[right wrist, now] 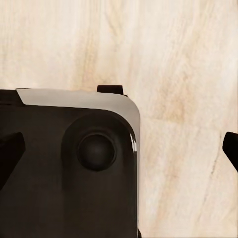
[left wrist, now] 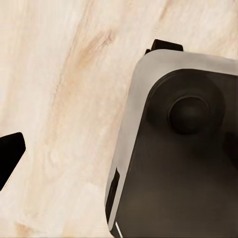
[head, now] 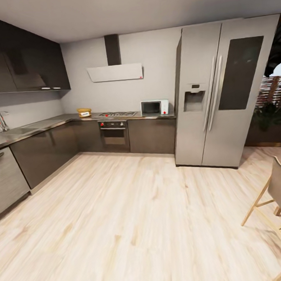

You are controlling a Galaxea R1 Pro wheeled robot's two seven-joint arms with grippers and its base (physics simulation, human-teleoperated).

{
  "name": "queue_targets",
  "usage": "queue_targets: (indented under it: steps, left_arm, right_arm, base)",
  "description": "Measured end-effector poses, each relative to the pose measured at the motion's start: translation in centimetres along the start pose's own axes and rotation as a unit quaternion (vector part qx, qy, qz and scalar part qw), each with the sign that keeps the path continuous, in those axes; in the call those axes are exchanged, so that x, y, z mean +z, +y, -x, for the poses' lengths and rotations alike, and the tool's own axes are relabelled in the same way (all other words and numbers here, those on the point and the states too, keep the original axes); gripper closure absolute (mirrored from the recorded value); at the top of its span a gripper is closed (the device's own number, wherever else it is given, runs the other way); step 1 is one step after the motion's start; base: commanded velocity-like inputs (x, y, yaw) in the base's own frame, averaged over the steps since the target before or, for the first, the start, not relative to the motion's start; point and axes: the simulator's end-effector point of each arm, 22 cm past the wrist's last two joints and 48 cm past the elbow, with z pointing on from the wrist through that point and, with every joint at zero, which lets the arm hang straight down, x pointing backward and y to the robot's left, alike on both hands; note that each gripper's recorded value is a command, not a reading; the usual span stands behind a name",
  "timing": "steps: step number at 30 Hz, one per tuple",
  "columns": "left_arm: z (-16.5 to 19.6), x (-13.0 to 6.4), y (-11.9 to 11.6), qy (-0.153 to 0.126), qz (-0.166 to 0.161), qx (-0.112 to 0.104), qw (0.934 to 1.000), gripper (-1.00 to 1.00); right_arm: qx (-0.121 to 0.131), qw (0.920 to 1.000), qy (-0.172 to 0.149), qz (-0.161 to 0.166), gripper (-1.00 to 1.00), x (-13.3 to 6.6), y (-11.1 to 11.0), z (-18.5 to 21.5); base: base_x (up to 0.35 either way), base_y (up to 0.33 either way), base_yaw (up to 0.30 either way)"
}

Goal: In the kitchen, take the popcorn bag from the countertop, put it into the microwave, and heat it until the popcorn is cooked so the cooked popcorn ends up inside the bag.

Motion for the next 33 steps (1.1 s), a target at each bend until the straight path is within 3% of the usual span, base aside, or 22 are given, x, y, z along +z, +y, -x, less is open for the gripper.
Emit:
queue_targets:
  steps: [11, 26, 33]
  left_arm:
    - [0.05, 0.00, -0.01, 0.000, 0.000, 0.000, 1.0000, -1.00]
    - [0.03, 0.00, -0.02, 0.000, 0.000, 0.001, 1.0000, -1.00]
    - [0.05, 0.00, -0.01, 0.000, 0.000, 0.001, 1.0000, -1.00]
  right_arm:
    - [0.000, 1.0000, 0.000, 0.000, -1.00, 0.00, 0.00, -0.01]
    - [0.000, 1.0000, 0.000, 0.000, -1.00, 0.00, 0.00, -0.01]
    - [0.000, 1.0000, 0.000, 0.000, -1.00, 0.00, 0.00, 0.00]
  base:
    - [0.322, 0.129, -0.005]
    - [0.319, 0.134, -0.168]
    - [0.318, 0.134, -0.033]
